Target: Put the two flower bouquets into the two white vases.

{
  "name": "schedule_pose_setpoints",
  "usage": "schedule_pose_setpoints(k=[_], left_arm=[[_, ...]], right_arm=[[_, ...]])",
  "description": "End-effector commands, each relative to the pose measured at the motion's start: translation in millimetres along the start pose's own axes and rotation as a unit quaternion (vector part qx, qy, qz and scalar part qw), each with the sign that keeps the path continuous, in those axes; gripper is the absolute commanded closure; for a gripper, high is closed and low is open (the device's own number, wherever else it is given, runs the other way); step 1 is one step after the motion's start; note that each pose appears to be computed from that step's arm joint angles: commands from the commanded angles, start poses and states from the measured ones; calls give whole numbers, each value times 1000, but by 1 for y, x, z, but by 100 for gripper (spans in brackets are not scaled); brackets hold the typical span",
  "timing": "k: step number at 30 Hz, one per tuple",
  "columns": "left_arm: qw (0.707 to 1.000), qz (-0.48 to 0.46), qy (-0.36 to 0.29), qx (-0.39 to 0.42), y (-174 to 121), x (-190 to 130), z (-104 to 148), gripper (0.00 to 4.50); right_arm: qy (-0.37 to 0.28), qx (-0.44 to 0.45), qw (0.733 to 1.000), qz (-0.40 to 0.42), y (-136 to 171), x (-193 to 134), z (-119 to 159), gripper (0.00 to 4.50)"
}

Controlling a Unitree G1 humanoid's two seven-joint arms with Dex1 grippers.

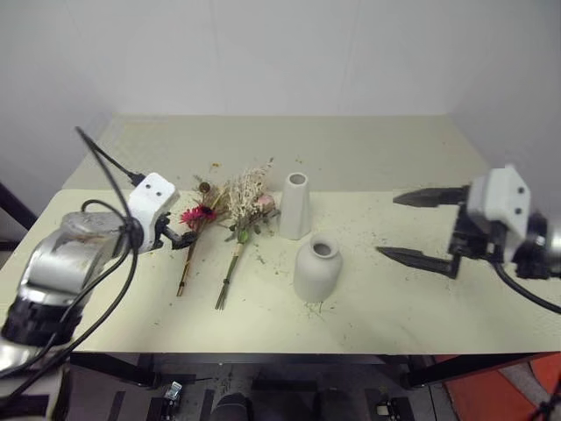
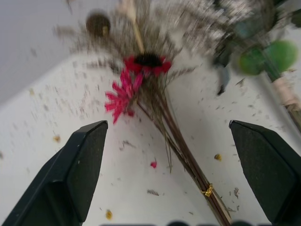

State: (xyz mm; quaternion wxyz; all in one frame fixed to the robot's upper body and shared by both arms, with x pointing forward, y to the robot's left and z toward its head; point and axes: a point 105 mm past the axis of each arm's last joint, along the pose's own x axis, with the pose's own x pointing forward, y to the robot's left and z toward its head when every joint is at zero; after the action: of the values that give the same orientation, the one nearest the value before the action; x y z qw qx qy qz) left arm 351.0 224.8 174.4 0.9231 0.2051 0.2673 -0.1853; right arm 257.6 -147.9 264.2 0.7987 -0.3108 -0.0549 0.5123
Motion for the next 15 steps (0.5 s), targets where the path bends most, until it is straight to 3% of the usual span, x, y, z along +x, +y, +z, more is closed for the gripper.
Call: schedule_pose_setpoints(k=[1,11,15], left_arm=[[999,19,34,-37,7,2,1,0],[993,7,65,-96,3,35,-14,0],[993,-5,71,-92,-3,44,-16,95]], right_arm=[[-18,-24,999,15,-4,13,10,5],[-22,-28,999,10,-10,29,9,5],[-20,-30,999,3,-10,28,9,0]])
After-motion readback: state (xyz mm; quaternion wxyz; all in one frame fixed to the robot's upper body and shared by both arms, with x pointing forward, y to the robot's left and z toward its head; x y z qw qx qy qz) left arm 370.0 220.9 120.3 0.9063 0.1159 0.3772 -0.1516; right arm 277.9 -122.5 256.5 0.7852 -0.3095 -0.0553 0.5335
